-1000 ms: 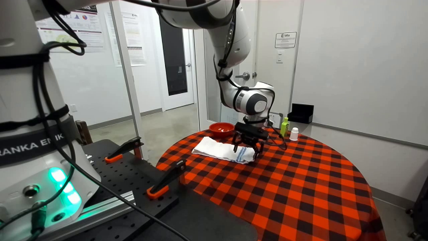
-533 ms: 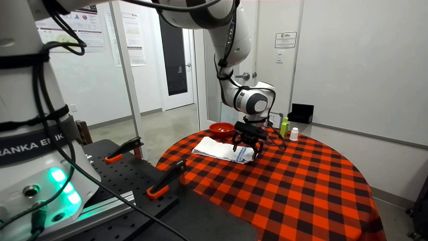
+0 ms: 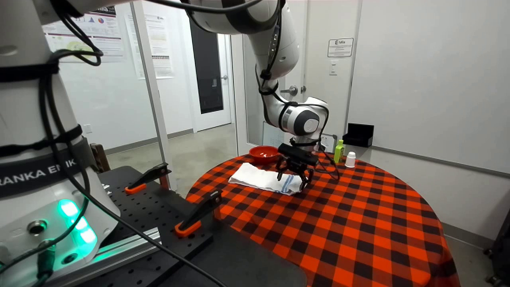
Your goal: Fold the towel on the table
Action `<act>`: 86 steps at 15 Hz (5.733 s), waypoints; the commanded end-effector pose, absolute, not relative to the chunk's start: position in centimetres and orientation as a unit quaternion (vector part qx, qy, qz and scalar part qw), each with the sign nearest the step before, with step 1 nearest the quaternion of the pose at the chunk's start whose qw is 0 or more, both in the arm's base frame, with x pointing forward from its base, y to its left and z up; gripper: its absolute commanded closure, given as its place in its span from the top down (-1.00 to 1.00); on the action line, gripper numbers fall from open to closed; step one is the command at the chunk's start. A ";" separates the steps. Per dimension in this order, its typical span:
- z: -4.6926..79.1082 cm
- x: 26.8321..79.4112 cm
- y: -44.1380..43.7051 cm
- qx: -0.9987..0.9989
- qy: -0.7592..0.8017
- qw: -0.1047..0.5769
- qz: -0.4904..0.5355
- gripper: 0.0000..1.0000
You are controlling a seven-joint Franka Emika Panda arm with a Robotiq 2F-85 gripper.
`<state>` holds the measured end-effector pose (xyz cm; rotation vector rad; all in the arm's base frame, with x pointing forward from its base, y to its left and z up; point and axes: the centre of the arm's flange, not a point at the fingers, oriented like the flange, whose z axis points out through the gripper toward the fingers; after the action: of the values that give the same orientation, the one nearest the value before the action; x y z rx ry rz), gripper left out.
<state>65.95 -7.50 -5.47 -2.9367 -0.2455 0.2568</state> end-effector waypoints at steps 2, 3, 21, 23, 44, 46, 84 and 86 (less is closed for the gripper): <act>-4.7 66.4 -7.4 -0.992 -0.058 0.086 0.076 1.00; -4.7 66.4 -7.5 -0.992 -0.057 0.085 0.073 1.00; -4.6 66.9 -7.8 -0.992 -0.079 0.076 0.064 0.09; -4.5 66.9 -7.9 -0.992 -0.080 0.074 0.063 -0.24; -4.3 67.6 -7.9 -0.997 -0.055 0.061 0.012 -0.95; -4.3 67.5 -7.9 -0.997 -0.053 0.058 0.020 -0.95; -4.2 67.0 -7.3 -0.996 -0.026 0.036 0.075 1.00; -4.3 67.1 -7.3 -0.997 -0.028 0.033 0.062 1.00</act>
<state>66.93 -7.23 -4.64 -3.0791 -0.0560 0.2449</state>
